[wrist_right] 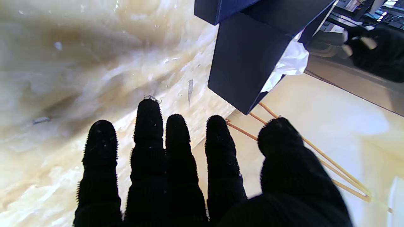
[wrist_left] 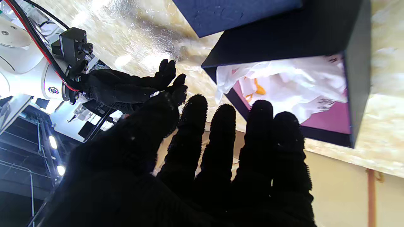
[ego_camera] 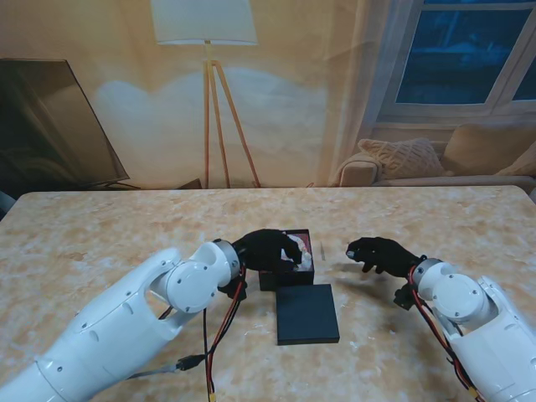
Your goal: Pack mini donuts into a plastic bag, tie the opening and put the bag into the gift box
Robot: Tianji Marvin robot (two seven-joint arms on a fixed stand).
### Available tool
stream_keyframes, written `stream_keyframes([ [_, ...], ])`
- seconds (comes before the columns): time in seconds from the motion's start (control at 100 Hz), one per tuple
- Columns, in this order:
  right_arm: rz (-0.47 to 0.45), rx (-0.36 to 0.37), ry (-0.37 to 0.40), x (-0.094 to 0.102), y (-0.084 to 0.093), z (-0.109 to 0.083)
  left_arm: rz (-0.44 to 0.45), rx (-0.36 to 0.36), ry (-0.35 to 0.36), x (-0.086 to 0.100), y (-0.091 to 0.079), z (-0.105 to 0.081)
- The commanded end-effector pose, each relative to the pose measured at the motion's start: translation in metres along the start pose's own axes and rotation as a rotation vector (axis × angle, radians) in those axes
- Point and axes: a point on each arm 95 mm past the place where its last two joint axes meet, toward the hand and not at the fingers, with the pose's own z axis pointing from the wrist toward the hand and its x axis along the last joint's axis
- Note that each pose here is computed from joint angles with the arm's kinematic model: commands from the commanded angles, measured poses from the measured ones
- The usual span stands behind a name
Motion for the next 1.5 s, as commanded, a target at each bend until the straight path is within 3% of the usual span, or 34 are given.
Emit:
stream_keyframes([
  [0.0, -0.004, 0.032, 0.007, 0.007, -0.008, 0.002, -0.007, -0.037, -0.014, -0.008, 0.014, -0.008],
  [0.27, -0.098, 0.097, 0.011, 0.021, -0.010, 0.005, 0.002, -0.036, -0.066, -0.028, 0.032, -0.031],
  [0.69, -0.306, 0.204, -0.011, 0.037, -0.017, -0.013, -0.043, -0.045, -0.168, -0.060, 0.052, -0.039],
  [0.9, -0.391, 0.253, -0.015, 0.038, -0.018, -0.023, -0.074, -0.045, -0.186, -0.065, 0.059, -0.041],
  [1.19, -0.395, 0.378, -0.014, 0.035, -0.021, -0.031, -0.058, -0.074, -0.195, -0.067, 0.067, -0.042],
  [1.49, -0.387, 0.434, -0.013, 0.037, -0.025, -0.029, -0.015, -0.059, -0.237, -0.079, 0.066, -0.043],
])
